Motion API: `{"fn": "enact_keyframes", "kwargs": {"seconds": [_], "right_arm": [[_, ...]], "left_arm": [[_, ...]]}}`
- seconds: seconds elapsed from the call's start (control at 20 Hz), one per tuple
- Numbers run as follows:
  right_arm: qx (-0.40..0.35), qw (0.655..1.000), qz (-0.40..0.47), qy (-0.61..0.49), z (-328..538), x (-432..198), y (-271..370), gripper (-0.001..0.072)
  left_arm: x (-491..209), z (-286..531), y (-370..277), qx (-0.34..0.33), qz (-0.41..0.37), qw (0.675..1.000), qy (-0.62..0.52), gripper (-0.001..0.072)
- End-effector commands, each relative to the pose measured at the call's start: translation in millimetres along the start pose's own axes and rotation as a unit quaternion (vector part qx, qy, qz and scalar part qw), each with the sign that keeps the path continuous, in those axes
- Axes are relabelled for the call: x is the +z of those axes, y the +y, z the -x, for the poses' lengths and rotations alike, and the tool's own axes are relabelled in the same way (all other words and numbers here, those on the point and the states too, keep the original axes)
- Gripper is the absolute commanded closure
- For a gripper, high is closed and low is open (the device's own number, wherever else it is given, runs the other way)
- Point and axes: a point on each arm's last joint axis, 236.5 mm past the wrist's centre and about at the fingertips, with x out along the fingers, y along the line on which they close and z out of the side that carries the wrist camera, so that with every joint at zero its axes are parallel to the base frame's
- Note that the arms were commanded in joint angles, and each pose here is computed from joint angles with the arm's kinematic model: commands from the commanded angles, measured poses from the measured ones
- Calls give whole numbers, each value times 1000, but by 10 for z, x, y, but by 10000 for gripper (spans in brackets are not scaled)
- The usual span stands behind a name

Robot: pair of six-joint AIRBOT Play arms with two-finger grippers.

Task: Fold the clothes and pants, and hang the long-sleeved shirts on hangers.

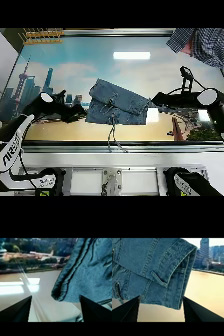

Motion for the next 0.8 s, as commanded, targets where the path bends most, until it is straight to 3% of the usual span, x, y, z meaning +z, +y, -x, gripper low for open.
{"fn": "enact_keyframes", "kwargs": {"seconds": [0.0,0.2,0.25,0.35,0.4,0.6,0.75], "right_arm": [[18,1000,-4,-5,-19,-10,108,147],[17,1000,-5,3,-33,-60,97,147],[16,1000,-6,9,-42,-94,84,146],[12,999,-18,29,-84,-219,15,146],[6,998,-45,44,-127,-332,-70,146],[-41,957,-275,85,-513,-1001,-552,146],[-16,917,-397,35,-805,-1126,-660,148]], "left_arm": [[-35,-218,-96,-34,16,999,12,86],[-20,-438,-320,-26,-18,999,23,87],[-31,-495,-355,-24,-19,999,28,120],[-45,-560,-436,-23,-31,999,37,627],[-30,-540,-486,-25,-40,998,34,677],[-54,-349,-579,-32,-70,997,9,676],[-160,-303,-545,-31,-82,996,7,676]]}}
